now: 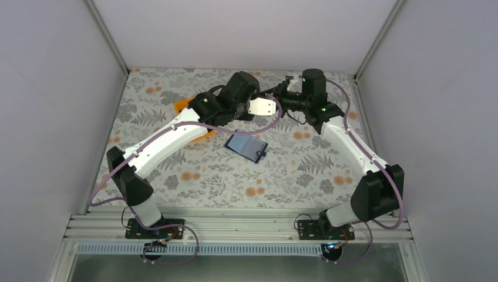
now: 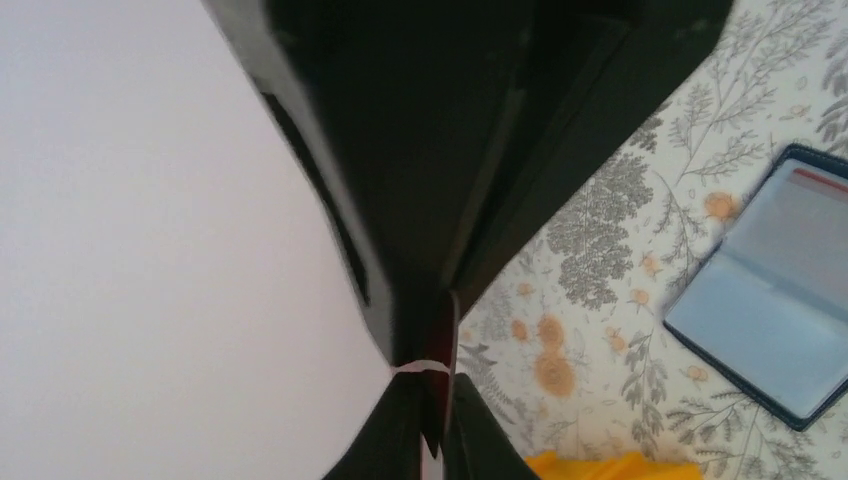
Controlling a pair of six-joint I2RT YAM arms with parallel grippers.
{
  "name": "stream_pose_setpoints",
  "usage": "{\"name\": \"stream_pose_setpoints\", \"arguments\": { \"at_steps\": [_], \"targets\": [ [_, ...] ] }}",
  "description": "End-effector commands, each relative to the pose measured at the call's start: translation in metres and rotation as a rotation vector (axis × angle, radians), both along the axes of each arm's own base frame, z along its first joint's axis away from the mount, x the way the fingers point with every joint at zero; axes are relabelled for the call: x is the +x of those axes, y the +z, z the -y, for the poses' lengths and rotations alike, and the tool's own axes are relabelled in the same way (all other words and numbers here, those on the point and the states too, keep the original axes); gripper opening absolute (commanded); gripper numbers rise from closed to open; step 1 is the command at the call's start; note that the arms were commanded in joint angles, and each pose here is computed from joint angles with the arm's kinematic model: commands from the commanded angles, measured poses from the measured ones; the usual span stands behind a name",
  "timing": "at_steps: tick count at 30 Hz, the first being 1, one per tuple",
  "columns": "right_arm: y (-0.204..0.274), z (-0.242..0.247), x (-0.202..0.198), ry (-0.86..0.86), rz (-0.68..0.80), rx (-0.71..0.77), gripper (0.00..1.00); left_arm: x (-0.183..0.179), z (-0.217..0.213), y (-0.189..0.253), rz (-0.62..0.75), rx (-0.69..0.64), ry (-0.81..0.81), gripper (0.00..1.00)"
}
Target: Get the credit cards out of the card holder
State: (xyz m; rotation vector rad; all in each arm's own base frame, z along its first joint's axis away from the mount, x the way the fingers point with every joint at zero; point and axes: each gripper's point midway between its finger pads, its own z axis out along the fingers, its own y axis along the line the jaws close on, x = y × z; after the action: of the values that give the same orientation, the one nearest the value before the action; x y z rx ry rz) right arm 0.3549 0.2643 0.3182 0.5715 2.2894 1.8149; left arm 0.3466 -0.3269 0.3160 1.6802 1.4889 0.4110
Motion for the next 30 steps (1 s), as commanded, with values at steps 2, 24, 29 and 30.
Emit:
{"name": "stream_pose_setpoints", "arguments": {
  "at_steps": [2,24,29,30],
  "targets": [
    [0.021,-0.001,-0.015,0.039,0.038,0.039,0.04,0.012,0.0,0.0,0.043,-0.008,0.029,0.03],
    [-0.037,0.05,0.029,0.085,0.387,-0.4,1.0,0.09,-0.195,-0.12,-0.167,0.035,0.412,0.03],
    [-0.049,0.049,0.026,0.117,0.391,-0.404,1.0,0.119,-0.217,-0.145,-0.202,0.017,0.507,0.02],
    [-0.052,0.048,0.025,0.125,0.385,-0.4,1.0,0.123,-0.216,-0.147,-0.196,0.007,0.5,0.02]
  ]
}}
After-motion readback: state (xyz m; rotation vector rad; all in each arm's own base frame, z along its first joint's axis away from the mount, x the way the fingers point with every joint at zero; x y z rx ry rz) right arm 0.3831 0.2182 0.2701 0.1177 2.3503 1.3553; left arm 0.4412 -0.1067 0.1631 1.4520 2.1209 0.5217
